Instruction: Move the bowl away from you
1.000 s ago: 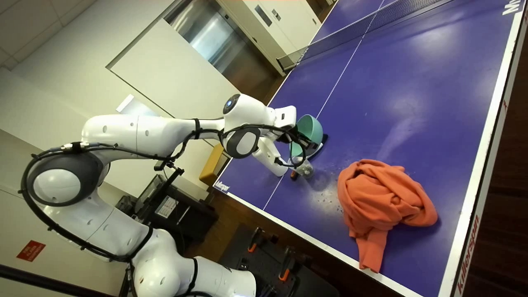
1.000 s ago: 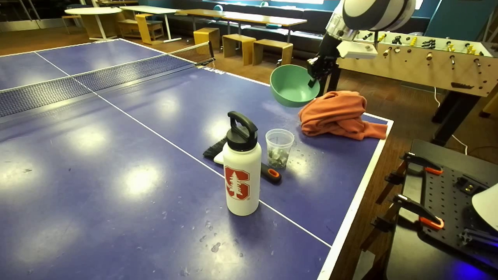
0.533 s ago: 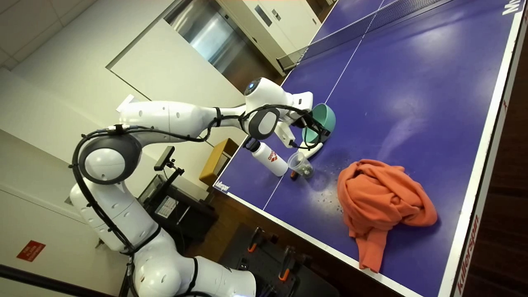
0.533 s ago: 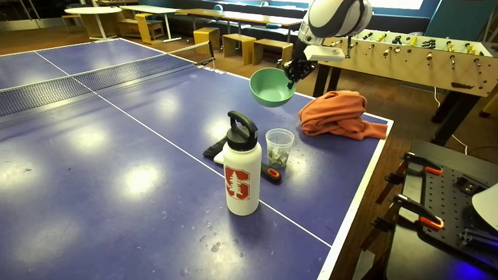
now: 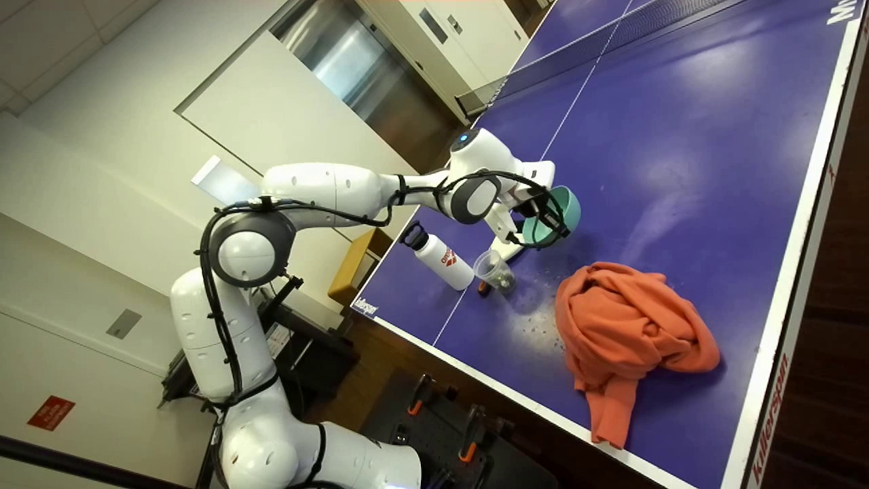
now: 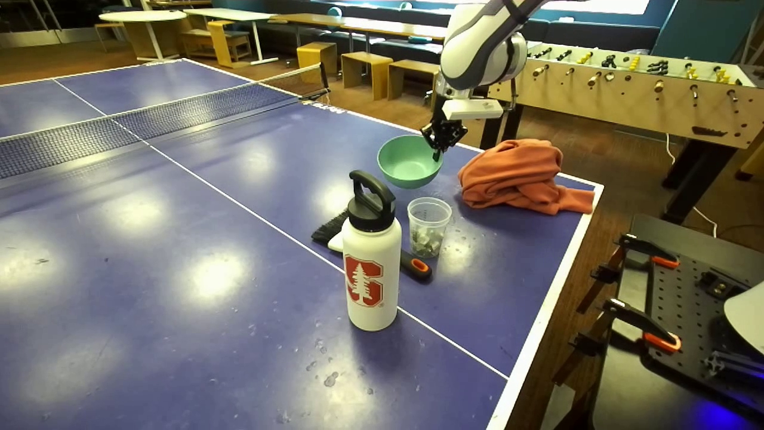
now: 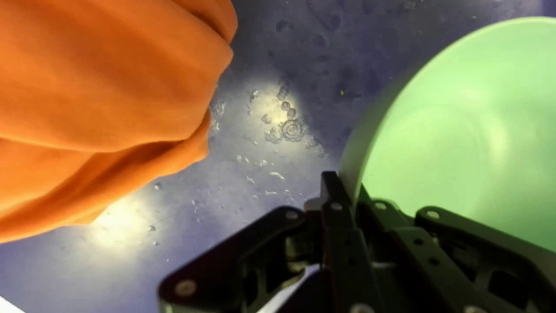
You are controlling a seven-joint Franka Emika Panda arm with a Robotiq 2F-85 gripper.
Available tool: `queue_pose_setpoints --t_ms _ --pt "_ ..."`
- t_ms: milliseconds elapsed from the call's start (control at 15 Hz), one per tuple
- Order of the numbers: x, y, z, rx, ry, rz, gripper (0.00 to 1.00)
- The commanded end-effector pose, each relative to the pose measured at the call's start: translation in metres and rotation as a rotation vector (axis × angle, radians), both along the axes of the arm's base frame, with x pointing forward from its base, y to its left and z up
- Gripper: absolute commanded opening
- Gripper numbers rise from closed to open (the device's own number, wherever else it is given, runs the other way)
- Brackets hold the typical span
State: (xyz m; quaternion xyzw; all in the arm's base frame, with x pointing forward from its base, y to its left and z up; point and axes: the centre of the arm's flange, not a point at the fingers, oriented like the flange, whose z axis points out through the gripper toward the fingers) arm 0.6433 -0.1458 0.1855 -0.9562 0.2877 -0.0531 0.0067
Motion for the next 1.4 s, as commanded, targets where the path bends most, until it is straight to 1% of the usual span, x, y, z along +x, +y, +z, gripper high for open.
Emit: queue_pose_setpoints --t_ms 0,133,267,333,400,467,600,667,867,933,1000,1067,1333 --pt "0.019 -0.018 -0.037 0.015 0.075 -0.028 0.01" --pt "0.018 -0.023 -0.056 0.025 0.098 -0.027 0.01" --pt "0.017 -0.023 -0.065 0.035 0.095 -0.016 0.01" --pt "0.015 -0.021 -0.060 0.048 0.090 -0.005 0.30" --pt "0.011 -0.018 -0.048 0.058 0.073 0.011 0.31" --pt "0.001 -0.015 -0.036 0.060 0.057 0.029 0.36" --pt "-0.022 -0.010 -0.011 0.069 0.050 0.079 0.52" --pt "-0.035 -0.009 0.004 0.080 0.063 0.113 0.60" --pt "-0.068 -0.002 0.037 0.119 0.092 0.282 0.82" --pt "-0.081 0.001 0.048 0.122 0.101 0.341 0.88" --pt "-0.094 0.004 0.058 0.124 0.110 0.401 0.97" --pt "-0.106 0.007 0.070 0.133 0.119 0.459 1.00" --pt "-0.165 0.021 0.110 0.169 0.167 0.690 1.00"
